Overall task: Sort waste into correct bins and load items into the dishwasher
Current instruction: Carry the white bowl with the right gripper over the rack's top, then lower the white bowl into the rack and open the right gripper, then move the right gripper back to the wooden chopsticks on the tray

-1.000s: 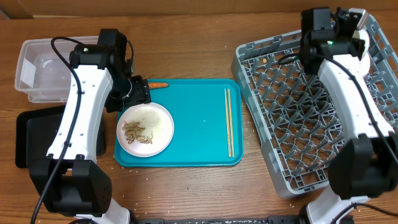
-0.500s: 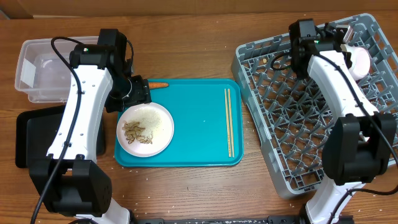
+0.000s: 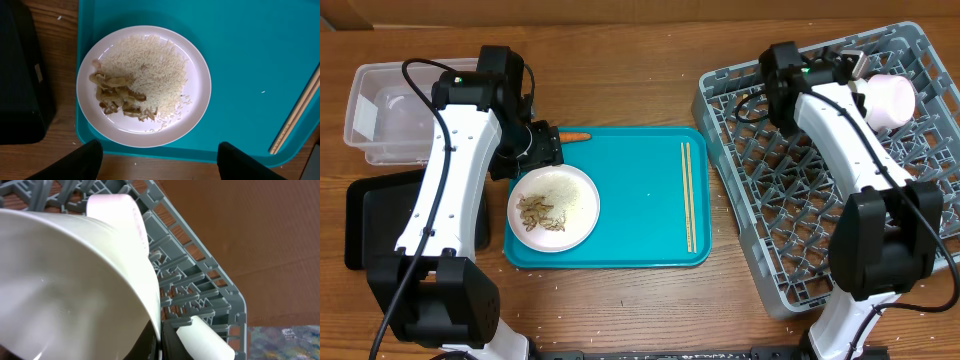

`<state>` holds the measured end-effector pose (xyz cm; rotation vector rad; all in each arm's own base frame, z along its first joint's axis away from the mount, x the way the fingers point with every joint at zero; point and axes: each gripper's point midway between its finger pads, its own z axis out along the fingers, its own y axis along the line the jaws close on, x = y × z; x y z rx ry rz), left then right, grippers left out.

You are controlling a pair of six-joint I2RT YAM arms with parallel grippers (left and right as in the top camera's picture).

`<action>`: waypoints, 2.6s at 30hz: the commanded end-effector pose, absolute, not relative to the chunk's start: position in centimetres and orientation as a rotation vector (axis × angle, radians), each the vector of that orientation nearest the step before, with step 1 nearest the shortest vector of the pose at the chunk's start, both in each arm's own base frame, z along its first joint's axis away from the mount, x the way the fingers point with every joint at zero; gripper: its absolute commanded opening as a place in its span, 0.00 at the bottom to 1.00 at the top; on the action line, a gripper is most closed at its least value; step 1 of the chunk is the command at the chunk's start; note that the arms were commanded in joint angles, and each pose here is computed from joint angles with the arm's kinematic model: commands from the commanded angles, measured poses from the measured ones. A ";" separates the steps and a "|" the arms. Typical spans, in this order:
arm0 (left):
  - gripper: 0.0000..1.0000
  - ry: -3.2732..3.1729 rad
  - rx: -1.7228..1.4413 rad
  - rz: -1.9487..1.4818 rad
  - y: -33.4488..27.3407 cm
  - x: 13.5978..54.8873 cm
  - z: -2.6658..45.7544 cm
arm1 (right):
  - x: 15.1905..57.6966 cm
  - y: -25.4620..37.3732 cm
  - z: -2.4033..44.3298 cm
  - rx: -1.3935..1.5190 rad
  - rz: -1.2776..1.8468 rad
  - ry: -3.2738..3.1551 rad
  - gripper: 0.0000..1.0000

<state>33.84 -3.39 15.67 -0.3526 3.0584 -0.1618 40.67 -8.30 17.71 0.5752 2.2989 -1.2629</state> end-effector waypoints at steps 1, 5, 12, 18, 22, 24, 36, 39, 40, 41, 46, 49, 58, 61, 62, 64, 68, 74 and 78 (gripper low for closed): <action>0.76 3.021 -0.344 -0.183 -3.8 34.0 16.9 | 40.5 -6.8 16.1 0.573 -1.203 2.361 0.04; 0.76 3.022 -0.344 -0.183 -3.8 34.0 16.9 | 39.9 -6.4 16.1 0.594 -1.205 2.361 0.04; 0.77 3.021 -0.344 -0.182 -3.8 34.0 16.9 | 38.5 -4.9 15.7 0.562 -1.208 2.423 0.04; 0.77 3.021 -0.344 -0.182 -3.8 34.0 16.9 | 36.8 -1.8 13.6 0.515 -1.088 2.611 0.23; 0.77 3.022 -0.343 -0.182 -3.8 34.0 16.9 | 36.0 -0.6 13.2 0.494 -1.049 2.673 0.96; 0.77 3.021 -0.342 -0.182 -3.8 34.0 16.9 | 35.5 -0.1 14.4 0.492 -1.025 2.663 1.00; 0.78 3.020 -0.343 -0.182 -3.8 34.0 16.9 | 34.5 5.5 18.8 0.132 -0.401 2.849 0.53; 0.77 3.021 -0.343 -0.183 -3.8 34.0 16.9 | 33.3 7.1 17.7 0.088 -0.272 2.939 0.32; 0.77 3.021 -0.343 -0.183 -3.8 34.0 16.9 | 32.9 7.4 17.2 0.084 -0.244 2.961 0.31; 0.77 3.021 -0.344 -0.183 -3.8 34.0 16.9 | 32.6 7.7 16.8 0.082 -0.221 2.982 0.31; 0.77 3.022 -0.344 -0.183 -3.8 34.0 16.9 | 30.8 7.7 14.2 0.084 -0.224 3.071 0.31; 0.77 3.022 -0.344 -0.183 -3.8 34.0 16.9 | 29.2 7.7 12.7 0.080 -0.214 3.140 0.31; 0.78 3.018 -0.344 -0.184 -3.8 34.1 16.9 | 25.8 11.1 8.6 -0.004 0.068 3.287 0.30; 0.78 3.017 -0.343 -0.184 -3.8 34.1 16.9 | 26.2 14.2 8.6 -0.137 0.322 3.251 0.30; 0.78 3.018 -0.343 -0.184 -3.8 34.1 16.9 | 26.6 14.7 8.6 -0.139 0.362 3.232 0.30; 0.78 3.019 -0.344 -0.184 -3.8 34.1 16.9 | 27.2 15.2 8.7 -0.146 0.396 3.203 0.30; 0.78 3.025 -0.345 -0.183 -3.8 33.9 16.9 | 27.9 15.5 8.7 -0.151 0.410 3.170 0.30; 0.78 3.025 -0.345 -0.183 -3.8 33.9 16.9 | 28.2 15.9 8.8 -0.154 0.443 3.154 0.30; 0.78 3.027 -0.345 -0.182 -3.8 33.8 16.9 | 28.1 15.9 8.8 -0.154 0.440 3.158 0.30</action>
